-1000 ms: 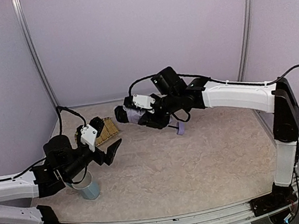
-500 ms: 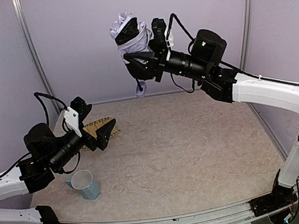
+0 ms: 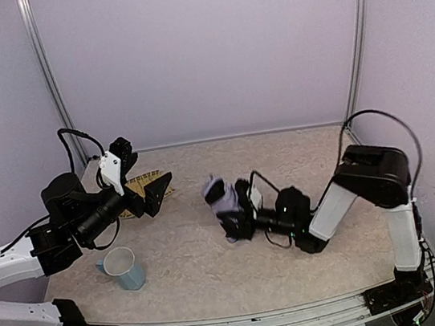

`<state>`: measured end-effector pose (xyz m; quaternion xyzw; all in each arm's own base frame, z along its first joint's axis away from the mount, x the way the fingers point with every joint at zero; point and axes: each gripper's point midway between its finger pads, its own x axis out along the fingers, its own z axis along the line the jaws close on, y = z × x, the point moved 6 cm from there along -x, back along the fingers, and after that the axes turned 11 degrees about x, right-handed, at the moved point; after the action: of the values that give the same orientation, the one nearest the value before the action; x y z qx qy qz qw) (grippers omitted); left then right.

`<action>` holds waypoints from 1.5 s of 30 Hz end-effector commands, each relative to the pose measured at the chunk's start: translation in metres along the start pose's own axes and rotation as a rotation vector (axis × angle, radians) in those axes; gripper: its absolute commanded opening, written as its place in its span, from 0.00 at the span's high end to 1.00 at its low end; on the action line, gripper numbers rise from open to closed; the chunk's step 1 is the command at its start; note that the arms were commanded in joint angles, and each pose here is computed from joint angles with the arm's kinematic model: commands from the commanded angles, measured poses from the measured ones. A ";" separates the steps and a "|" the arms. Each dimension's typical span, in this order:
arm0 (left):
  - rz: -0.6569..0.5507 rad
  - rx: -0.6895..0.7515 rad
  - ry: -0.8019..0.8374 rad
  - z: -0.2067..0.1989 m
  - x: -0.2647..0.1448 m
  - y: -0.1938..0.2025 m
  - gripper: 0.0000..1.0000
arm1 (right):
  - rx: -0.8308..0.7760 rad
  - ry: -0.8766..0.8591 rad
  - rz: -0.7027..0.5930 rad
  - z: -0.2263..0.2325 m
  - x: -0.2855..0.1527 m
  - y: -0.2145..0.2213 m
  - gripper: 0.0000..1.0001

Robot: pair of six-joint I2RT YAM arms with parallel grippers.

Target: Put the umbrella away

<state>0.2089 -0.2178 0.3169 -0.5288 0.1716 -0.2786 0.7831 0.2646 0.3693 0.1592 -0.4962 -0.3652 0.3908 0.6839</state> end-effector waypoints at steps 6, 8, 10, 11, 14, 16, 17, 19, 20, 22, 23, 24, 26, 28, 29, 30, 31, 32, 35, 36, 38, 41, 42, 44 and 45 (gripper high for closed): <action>0.082 -0.001 0.032 -0.010 0.007 0.027 0.04 | 0.024 0.195 0.163 0.001 -0.059 0.059 1.00; 0.085 0.001 0.041 -0.012 0.008 0.029 0.04 | -0.029 0.185 0.105 0.005 -0.049 0.023 1.00; 0.093 0.002 0.047 -0.013 0.008 0.029 0.04 | -0.082 0.163 0.049 0.011 -0.040 -0.016 1.00; 0.095 0.003 0.049 -0.013 0.008 0.030 0.04 | -0.102 0.147 0.026 0.014 -0.036 -0.029 1.00; 0.096 0.007 0.058 -0.014 0.009 0.029 0.04 | -0.137 0.181 0.014 0.015 -0.026 -0.079 1.00; 0.104 0.007 0.060 -0.014 0.010 0.030 0.04 | -0.114 0.279 0.092 0.000 -0.019 -0.103 1.00; 0.110 0.008 0.059 -0.014 0.011 0.031 0.04 | -0.103 0.324 0.103 -0.007 -0.016 -0.123 1.00; 0.127 0.013 0.062 -0.015 0.013 0.033 0.04 | -0.095 0.435 0.149 -0.024 -0.025 -0.146 1.00; 0.132 0.014 0.064 -0.015 0.014 0.033 0.04 | -0.099 0.489 0.162 -0.031 -0.032 -0.155 1.00; 0.141 0.015 0.065 -0.016 0.015 0.033 0.04 | -0.095 0.570 0.198 -0.044 -0.049 -0.171 1.00; 0.146 0.017 0.067 -0.016 0.016 0.034 0.03 | -0.077 0.614 0.225 -0.055 -0.060 -0.176 1.00; 0.147 0.018 0.068 -0.016 0.017 0.034 0.03 | -0.059 0.646 0.258 -0.063 -0.068 -0.180 1.00; 0.160 0.022 0.071 -0.018 0.019 0.037 0.03 | -0.016 0.707 0.337 -0.075 -0.084 -0.182 1.00; 0.179 0.023 0.078 -0.019 0.022 0.040 0.03 | 0.034 0.731 0.444 -0.084 -0.095 -0.172 1.00; 0.192 0.022 0.082 -0.020 0.025 0.042 0.03 | 0.067 0.735 0.505 -0.087 -0.098 -0.165 1.00; 0.211 0.022 0.087 -0.021 0.027 0.045 0.03 | 0.101 0.739 0.569 -0.090 -0.100 -0.156 1.00; 0.231 0.021 0.090 -0.022 0.030 0.047 0.03 | 0.139 0.736 0.643 -0.092 -0.102 -0.144 1.00; 0.253 0.020 0.092 -0.023 0.033 0.050 0.03 | 0.167 0.749 0.704 -0.095 -0.105 -0.134 1.00; 0.301 0.012 0.100 -0.024 0.040 0.055 0.03 | 0.255 0.782 0.866 -0.102 -0.115 -0.097 1.00; 0.308 0.009 0.103 -0.025 0.041 0.056 0.03 | 0.286 0.794 0.898 -0.105 -0.120 -0.086 1.00; 0.312 0.007 0.112 -0.026 0.042 0.058 0.03 | 0.353 0.809 0.952 -0.112 -0.130 -0.064 0.97; 0.311 -0.001 0.124 -0.027 0.042 0.060 0.03 | 0.453 0.823 1.043 -0.125 -0.142 -0.022 0.95; 0.312 -0.003 0.129 -0.028 0.042 0.060 0.03 | 0.480 0.824 1.071 -0.129 -0.145 -0.009 0.95; 0.317 -0.002 0.135 -0.028 0.041 0.062 0.03 | 0.512 0.827 1.112 -0.133 -0.148 0.009 0.90; 0.318 -0.002 0.135 -0.028 0.040 0.062 0.03 | 0.521 0.827 1.124 -0.134 -0.147 0.015 0.82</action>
<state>0.2395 -0.2458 0.2451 -0.4674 0.3009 -0.1829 0.8109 0.3207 0.1880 0.1185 -0.5722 0.3086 0.5159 0.5579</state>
